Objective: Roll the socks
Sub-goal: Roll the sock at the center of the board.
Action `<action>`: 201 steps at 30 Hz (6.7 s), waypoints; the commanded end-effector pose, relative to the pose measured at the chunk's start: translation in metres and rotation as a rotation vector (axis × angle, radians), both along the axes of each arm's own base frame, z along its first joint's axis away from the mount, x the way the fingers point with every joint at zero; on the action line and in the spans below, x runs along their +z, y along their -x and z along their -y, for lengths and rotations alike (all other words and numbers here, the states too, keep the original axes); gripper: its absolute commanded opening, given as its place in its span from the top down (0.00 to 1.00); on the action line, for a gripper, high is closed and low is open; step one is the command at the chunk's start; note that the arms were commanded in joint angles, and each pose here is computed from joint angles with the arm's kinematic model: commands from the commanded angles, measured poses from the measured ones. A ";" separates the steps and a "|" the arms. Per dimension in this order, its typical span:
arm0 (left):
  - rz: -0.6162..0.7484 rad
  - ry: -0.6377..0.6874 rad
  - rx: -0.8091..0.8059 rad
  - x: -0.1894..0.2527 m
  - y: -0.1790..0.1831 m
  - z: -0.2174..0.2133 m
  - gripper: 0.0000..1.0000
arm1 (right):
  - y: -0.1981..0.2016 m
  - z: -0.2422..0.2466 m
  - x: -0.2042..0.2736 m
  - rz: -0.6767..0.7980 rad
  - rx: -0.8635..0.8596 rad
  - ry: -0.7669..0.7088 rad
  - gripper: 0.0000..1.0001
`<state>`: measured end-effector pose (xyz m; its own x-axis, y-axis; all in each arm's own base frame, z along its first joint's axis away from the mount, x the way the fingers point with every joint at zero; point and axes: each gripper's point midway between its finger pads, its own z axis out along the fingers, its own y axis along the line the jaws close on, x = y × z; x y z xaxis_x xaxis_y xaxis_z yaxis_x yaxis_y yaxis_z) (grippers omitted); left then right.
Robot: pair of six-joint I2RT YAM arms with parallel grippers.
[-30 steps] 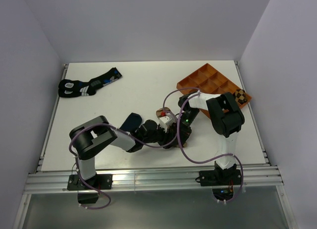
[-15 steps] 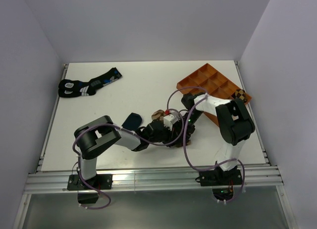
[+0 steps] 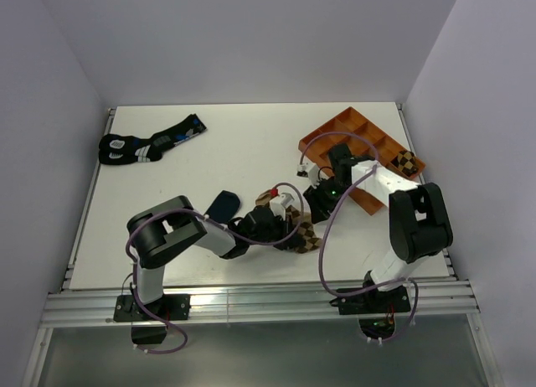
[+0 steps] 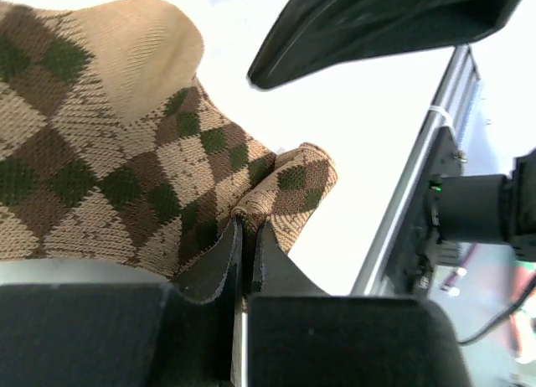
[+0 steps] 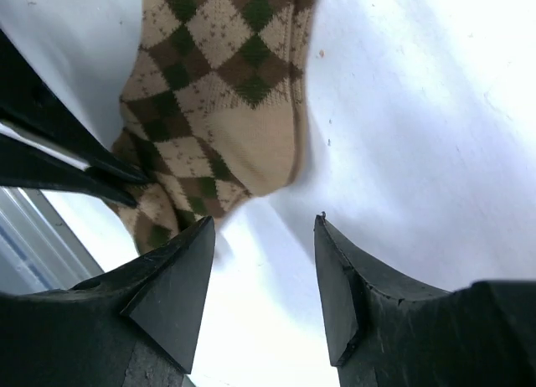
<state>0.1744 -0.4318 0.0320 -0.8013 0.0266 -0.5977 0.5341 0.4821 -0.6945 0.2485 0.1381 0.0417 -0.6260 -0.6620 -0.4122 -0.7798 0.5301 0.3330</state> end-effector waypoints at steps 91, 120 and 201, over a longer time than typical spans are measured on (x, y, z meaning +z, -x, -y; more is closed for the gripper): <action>-0.020 0.165 0.258 0.047 -0.042 -0.120 0.67 | 0.091 -0.053 -0.006 -0.221 0.563 -0.108 0.76; 0.352 -0.006 -0.112 0.036 -0.017 -0.037 0.54 | 0.071 -0.061 -0.019 -0.438 0.468 -0.069 0.76; 0.095 -0.088 -0.163 -0.036 0.025 -0.051 1.00 | 0.053 -0.067 0.009 -0.269 0.322 -0.102 0.55</action>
